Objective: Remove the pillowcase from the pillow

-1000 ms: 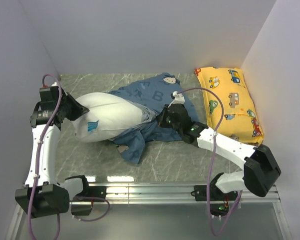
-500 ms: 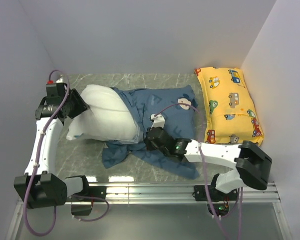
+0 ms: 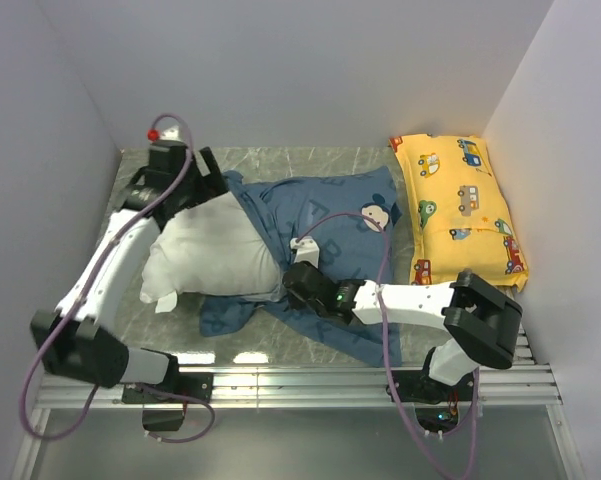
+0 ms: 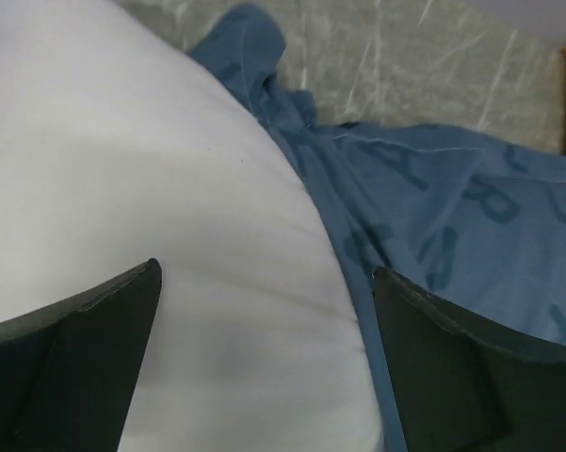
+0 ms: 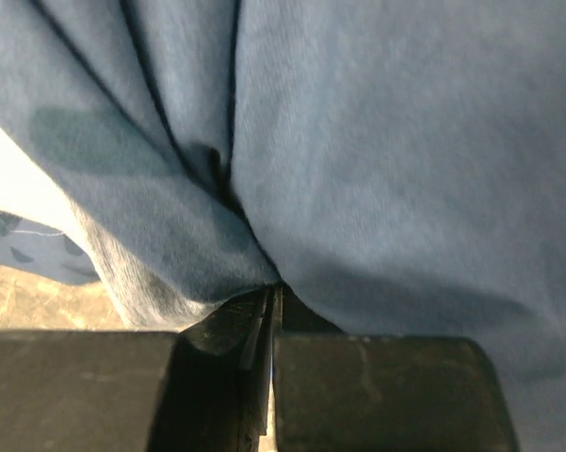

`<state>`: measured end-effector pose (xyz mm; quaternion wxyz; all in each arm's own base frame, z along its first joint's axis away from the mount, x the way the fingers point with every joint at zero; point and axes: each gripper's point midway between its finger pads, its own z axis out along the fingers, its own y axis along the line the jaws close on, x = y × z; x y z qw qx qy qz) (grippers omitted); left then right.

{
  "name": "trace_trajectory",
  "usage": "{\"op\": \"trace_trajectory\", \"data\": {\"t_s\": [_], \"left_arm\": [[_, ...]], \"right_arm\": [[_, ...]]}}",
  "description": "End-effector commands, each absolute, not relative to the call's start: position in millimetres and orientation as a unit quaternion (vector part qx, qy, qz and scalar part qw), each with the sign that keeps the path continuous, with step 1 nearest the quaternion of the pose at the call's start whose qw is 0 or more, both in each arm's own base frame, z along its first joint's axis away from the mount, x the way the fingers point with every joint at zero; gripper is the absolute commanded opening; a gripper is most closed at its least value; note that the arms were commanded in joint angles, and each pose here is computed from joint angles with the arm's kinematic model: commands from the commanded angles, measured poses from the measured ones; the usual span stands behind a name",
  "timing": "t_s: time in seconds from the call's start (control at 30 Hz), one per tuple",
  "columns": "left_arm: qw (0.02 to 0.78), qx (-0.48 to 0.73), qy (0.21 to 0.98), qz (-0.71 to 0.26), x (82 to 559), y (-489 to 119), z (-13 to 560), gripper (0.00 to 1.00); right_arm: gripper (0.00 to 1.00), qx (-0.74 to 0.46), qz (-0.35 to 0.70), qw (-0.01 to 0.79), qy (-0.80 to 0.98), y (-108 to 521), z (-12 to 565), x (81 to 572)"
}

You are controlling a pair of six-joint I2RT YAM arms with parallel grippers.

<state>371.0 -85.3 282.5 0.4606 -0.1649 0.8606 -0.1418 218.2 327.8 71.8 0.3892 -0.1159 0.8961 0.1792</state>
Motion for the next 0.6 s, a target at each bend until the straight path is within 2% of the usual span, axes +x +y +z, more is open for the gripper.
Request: {"op": "trace_trajectory", "data": {"t_s": [0.0,0.1,0.17,0.2,0.23,0.27,0.3,0.37,0.47,0.5,0.57], "left_arm": [[0.408,-0.192,0.883,-0.131,389.9,-98.0,224.6,0.99],[0.373,-0.214,0.895,-0.119,395.1,-102.4,177.6,0.99],[0.361,-0.226,0.898,-0.109,391.0,-100.3,149.9,0.93],[0.358,-0.231,0.898,-0.109,388.6,-99.7,142.5,0.58],[0.356,-0.237,0.897,-0.108,383.9,-97.7,130.3,0.38],[0.356,-0.238,0.897,-0.111,381.3,-98.0,126.2,0.04],[0.353,-0.241,0.898,-0.109,378.0,-96.8,120.4,0.0],[0.362,-0.242,0.893,-0.114,374.4,-96.3,116.0,0.0],[0.38,-0.234,0.886,-0.129,363.3,-95.7,118.4,0.0],[0.397,-0.228,0.878,-0.143,366.4,-98.9,125.5,0.0],[0.409,-0.218,0.874,-0.147,358.7,-96.8,128.5,0.0]], "right_arm": [[0.0,-0.129,0.146,0.377,0.906,320.5,56.9,215.9],[0.0,-0.131,0.15,0.374,0.906,321.6,55.6,214.2],[0.0,-0.137,0.149,0.372,0.906,320.5,56.7,212.4],[0.0,-0.138,0.15,0.374,0.905,320.2,60.2,212.4],[0.0,-0.143,0.147,0.374,0.905,318.5,62.8,212.5],[0.0,-0.146,0.147,0.377,0.903,318.9,67.4,213.4],[0.0,-0.152,0.138,0.374,0.905,315.9,68.2,213.2],[0.0,-0.162,0.137,0.383,0.899,322.1,83.8,219.2],[0.08,-0.182,0.132,0.388,0.894,328.9,106.6,227.4],[0.21,-0.191,0.13,0.383,0.894,328.5,112.0,227.2],[0.38,-0.189,0.154,0.404,0.882,335.7,150.2,239.5]]}}
